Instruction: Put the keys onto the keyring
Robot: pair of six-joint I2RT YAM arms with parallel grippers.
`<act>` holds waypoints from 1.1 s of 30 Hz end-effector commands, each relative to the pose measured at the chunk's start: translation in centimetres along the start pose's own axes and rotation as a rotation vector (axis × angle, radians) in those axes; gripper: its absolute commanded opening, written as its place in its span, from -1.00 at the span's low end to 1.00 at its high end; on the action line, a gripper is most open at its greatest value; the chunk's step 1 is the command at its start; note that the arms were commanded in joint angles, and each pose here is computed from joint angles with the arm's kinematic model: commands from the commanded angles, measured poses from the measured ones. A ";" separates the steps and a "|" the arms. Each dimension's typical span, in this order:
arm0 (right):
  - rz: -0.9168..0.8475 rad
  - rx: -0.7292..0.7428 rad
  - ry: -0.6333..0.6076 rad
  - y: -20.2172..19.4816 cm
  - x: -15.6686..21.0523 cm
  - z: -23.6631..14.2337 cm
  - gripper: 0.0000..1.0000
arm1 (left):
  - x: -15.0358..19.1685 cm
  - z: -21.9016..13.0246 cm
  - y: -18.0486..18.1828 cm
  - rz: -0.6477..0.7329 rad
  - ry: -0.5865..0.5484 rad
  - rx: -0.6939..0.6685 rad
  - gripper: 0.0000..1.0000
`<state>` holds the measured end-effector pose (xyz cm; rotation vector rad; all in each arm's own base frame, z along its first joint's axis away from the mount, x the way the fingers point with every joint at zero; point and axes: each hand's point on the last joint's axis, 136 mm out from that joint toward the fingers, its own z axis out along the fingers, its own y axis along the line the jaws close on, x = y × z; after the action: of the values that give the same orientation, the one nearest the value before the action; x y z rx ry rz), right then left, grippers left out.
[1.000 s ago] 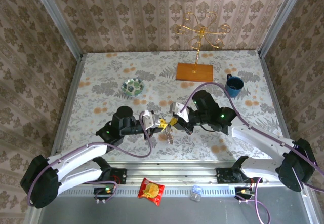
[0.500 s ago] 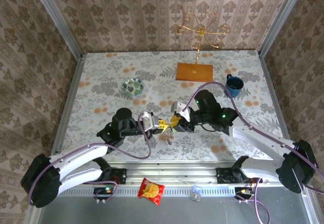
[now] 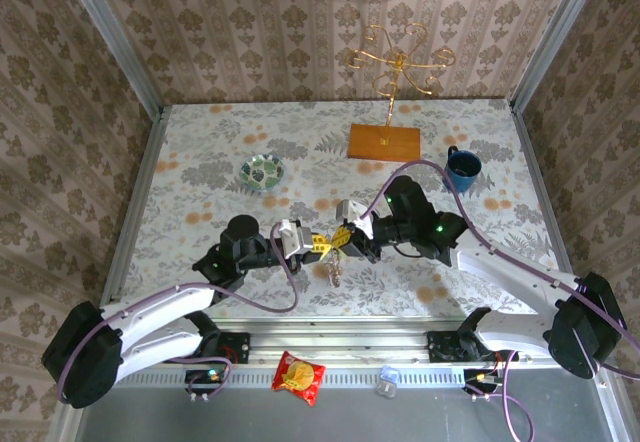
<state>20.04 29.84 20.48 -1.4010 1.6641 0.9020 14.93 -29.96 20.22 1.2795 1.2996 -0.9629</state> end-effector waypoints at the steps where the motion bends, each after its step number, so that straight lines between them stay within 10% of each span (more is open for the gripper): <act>1: 0.005 -0.018 -0.012 -0.1 -0.2 0.4 -1.00 | -1.6 0.1 -0.5 0.025 -0.065 0.030 -1.00; 10: -0.095 -0.011 0.118 0.1 -0.4 -0.3 -1.00 | 0.3 0.0 0.6 0.006 0.098 -0.026 -0.48; 17: -0.181 -0.054 0.284 0.9 0.6 0.0 -1.00 | -0.3 0.0 0.9 0.027 0.118 -0.027 -0.55; 22: -0.194 -0.066 0.233 1.4 -0.9 0.1 -1.00 | -0.5 0.2 0.7 0.035 0.119 -0.006 -0.96; 27: -0.110 0.008 0.102 0.2 -1.9 -1.0 -0.47 | -0.5 0.2 0.5 0.033 0.109 0.001 -1.00; 33: -0.025 0.050 0.080 -0.4 -0.1 -1.2 -0.37 | -0.9 0.1 0.4 0.038 0.069 -0.002 -1.00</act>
<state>20.32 28.43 20.67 -1.4986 1.7148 0.7391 15.39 -29.94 19.60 1.3624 1.3976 -0.8864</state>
